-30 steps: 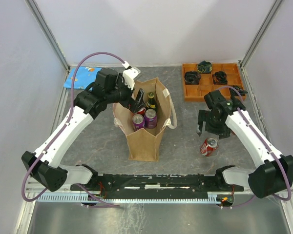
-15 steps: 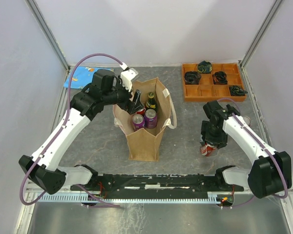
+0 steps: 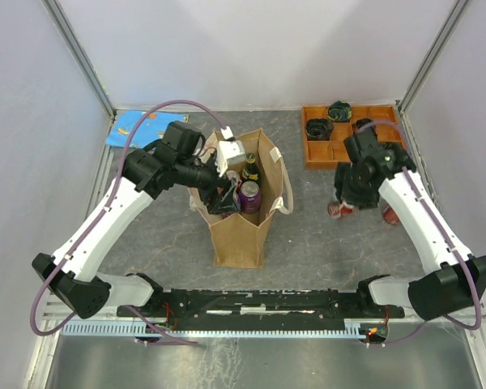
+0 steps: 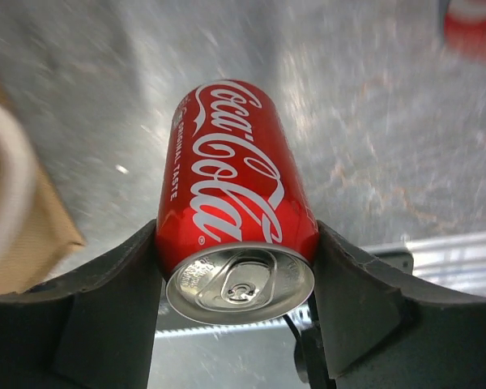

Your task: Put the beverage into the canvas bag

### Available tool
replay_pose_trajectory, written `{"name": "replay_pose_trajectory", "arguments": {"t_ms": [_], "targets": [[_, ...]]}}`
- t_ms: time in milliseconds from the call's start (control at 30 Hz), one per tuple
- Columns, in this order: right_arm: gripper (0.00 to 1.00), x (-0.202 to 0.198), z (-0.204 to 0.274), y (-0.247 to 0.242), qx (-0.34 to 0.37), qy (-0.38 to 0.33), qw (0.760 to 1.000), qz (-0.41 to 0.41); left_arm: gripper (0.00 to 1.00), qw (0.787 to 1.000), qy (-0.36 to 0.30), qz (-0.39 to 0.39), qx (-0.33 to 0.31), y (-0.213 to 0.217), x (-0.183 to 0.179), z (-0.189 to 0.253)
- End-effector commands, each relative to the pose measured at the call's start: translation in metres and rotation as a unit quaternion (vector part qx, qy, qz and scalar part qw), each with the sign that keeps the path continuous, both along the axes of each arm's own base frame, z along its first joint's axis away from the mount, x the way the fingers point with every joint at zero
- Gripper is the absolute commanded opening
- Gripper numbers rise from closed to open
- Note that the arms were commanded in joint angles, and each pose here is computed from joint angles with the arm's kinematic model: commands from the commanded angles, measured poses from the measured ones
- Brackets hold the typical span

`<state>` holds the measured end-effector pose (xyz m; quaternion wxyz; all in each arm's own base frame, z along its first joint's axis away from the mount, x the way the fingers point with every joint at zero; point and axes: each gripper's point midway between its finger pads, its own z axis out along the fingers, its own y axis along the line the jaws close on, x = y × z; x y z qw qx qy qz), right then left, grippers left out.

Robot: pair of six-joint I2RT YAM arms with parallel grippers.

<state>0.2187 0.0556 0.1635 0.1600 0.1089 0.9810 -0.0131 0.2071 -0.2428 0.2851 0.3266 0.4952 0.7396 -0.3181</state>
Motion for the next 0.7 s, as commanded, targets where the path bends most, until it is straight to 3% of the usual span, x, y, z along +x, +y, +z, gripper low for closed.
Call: {"name": "replay_pose_trajectory", "arguments": {"t_ms": [0,333,467,667], "targets": [[0.00,0.055,0.079,0.012,0.020,-0.109,0.994,0.021,0.84,0.993,0.030,-0.113,0.015,-0.010,-0.040,-0.009],[0.00,0.109,0.209,0.081,0.115,-0.242,0.955,0.125,0.86,0.969,0.118,-0.212,0.044,0.002,-0.096,-0.020],[0.00,0.104,0.231,0.127,0.150,-0.262,0.936,0.181,0.86,0.962,0.128,-0.238,0.029,0.004,-0.114,-0.012],[0.00,0.086,0.228,0.185,0.187,-0.250,0.919,0.242,0.85,0.956,0.143,-0.253,0.027,0.004,-0.134,-0.009]]}}
